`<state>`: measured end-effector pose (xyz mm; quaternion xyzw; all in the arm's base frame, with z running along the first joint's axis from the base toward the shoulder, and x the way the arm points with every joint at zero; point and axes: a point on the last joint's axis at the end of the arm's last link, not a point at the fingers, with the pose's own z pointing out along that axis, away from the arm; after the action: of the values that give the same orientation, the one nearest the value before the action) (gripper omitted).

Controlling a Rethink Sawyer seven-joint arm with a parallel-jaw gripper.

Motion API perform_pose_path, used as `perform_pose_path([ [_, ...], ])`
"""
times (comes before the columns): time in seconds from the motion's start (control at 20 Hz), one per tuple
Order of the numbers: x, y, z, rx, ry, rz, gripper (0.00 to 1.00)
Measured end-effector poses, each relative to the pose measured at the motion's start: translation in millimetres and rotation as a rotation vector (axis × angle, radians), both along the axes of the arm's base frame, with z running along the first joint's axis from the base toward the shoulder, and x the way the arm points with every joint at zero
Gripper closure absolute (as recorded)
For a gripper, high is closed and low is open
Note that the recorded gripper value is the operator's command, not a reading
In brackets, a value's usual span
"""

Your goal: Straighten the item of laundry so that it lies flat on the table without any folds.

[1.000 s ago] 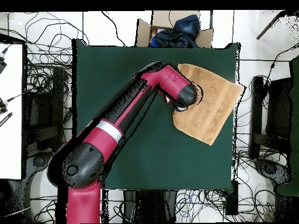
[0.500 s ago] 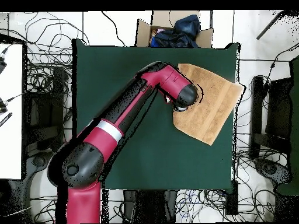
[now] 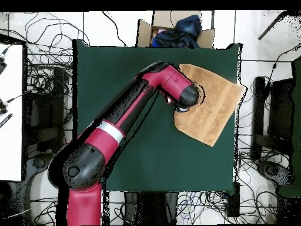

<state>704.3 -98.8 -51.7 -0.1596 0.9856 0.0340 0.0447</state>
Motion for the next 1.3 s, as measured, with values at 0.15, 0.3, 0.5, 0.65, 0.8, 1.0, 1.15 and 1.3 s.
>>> perform_pose_path([
  [0.15, 4.7, 0, 5, 0.023, -0.022, -0.048, 1.00],
  [0.3, 13.1, 2, 13, 0.078, -0.067, -0.118, 1.00],
  [0.5, 27.3, 2, 28, 0.179, -0.143, -0.226, 1.00],
  [0.65, 39.6, 2, 46, 0.254, -0.206, -0.292, 1.00],
  [0.8, 46.3, 4, 60, 0.294, -0.244, -0.316, 1.00],
  [1.0, 55.4, 10, 75, 0.338, -0.285, -0.333, 1.00],
  [1.15, 59.4, 13, 81, 0.360, -0.301, -0.338, 1.00],
  [1.3, 60.9, 15, 83, 0.376, -0.307, -0.342, 1.00],
])
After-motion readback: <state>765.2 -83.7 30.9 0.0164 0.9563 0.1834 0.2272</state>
